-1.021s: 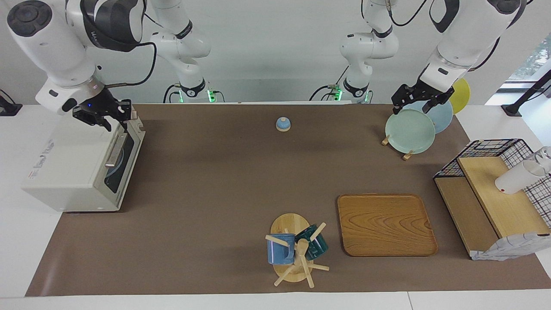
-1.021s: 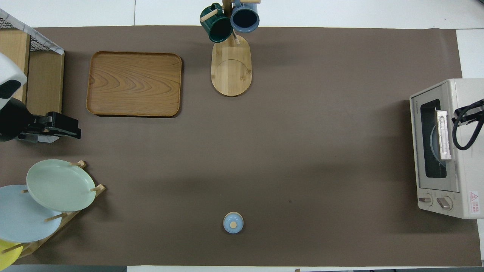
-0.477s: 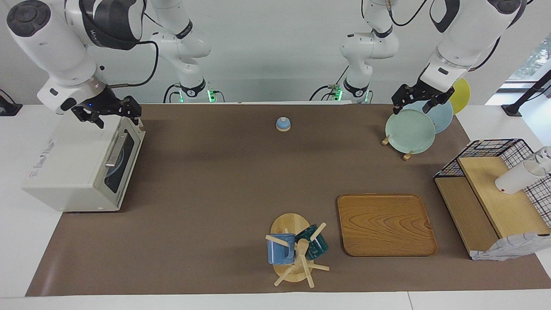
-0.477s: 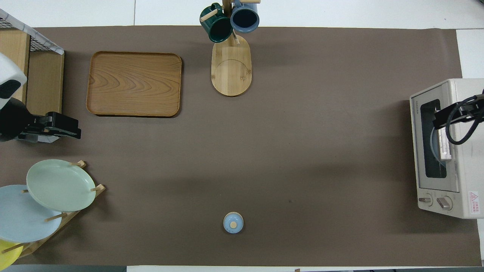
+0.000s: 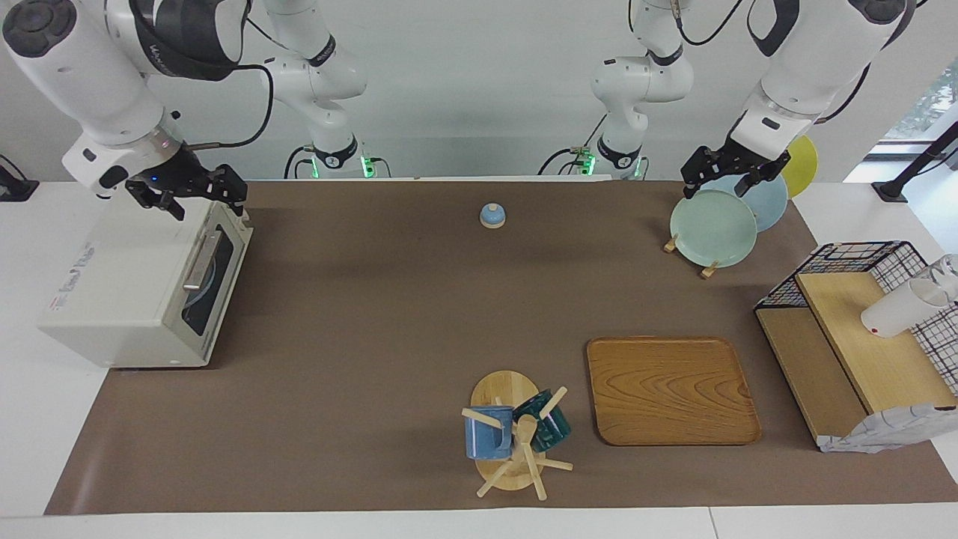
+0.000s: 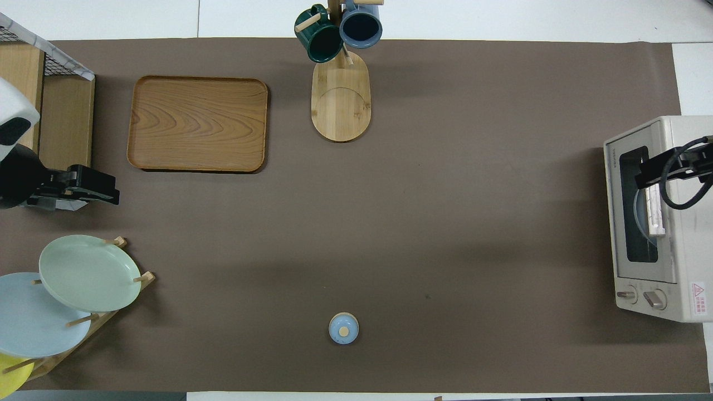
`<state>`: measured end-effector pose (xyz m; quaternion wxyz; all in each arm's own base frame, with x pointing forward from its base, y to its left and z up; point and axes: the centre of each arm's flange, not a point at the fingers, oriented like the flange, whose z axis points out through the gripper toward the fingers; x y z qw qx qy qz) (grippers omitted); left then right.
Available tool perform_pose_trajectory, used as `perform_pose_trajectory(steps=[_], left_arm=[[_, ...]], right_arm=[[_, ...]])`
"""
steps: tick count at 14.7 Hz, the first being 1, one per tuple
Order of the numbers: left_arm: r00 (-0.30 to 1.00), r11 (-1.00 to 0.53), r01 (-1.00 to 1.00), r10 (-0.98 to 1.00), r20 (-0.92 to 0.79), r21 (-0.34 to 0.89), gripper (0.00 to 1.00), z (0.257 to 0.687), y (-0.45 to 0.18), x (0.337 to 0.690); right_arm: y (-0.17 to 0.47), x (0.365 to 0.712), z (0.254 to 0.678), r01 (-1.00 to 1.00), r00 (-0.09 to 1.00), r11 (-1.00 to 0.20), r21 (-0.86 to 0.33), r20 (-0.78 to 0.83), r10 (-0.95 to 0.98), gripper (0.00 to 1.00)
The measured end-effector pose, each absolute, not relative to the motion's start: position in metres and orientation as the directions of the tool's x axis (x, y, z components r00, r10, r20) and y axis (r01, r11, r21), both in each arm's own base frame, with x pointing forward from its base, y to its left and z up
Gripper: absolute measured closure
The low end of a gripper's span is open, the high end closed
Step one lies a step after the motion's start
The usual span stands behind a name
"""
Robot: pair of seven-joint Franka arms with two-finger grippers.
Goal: Put eggplant into oven
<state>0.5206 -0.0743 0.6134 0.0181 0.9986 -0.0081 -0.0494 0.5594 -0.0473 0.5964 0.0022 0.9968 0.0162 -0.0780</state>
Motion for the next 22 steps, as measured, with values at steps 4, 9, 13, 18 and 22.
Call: perform_pose_trajectory(steps=[4, 9, 13, 18, 22], left_arm=[[0.995, -0.999, -0.014, -0.018, -0.098, 0.037, 0.00, 0.613, -0.074, 0.521], [0.995, -0.999, -0.014, -0.018, -0.098, 0.037, 0.00, 0.613, -0.074, 0.521], [0.995, -0.999, -0.014, -0.018, -0.098, 0.037, 0.00, 0.613, -0.074, 0.521], [0.995, -0.999, -0.014, -0.018, -0.098, 0.037, 0.00, 0.613, -0.074, 0.521], [0.995, -0.999, -0.014, -0.018, -0.098, 0.037, 0.00, 0.613, -0.074, 0.521]], right_arm=[[-0.030, 0.553, 0.609, 0.007, 0.990, -1.000, 0.008, -0.142, 0.005, 0.00], [-0.042, 0.552, 0.609, -0.015, 0.990, -1.000, 0.009, -0.142, -0.016, 0.00], [-0.049, 0.552, 0.609, -0.026, 0.990, -1.000, 0.010, -0.142, -0.027, 0.00], [-0.048, 0.552, 0.610, -0.061, 0.989, -0.998, 0.013, -0.137, -0.062, 0.00], [-0.047, 0.551, 0.609, -0.058, 0.988, -0.998, 0.013, -0.146, -0.059, 0.00]])
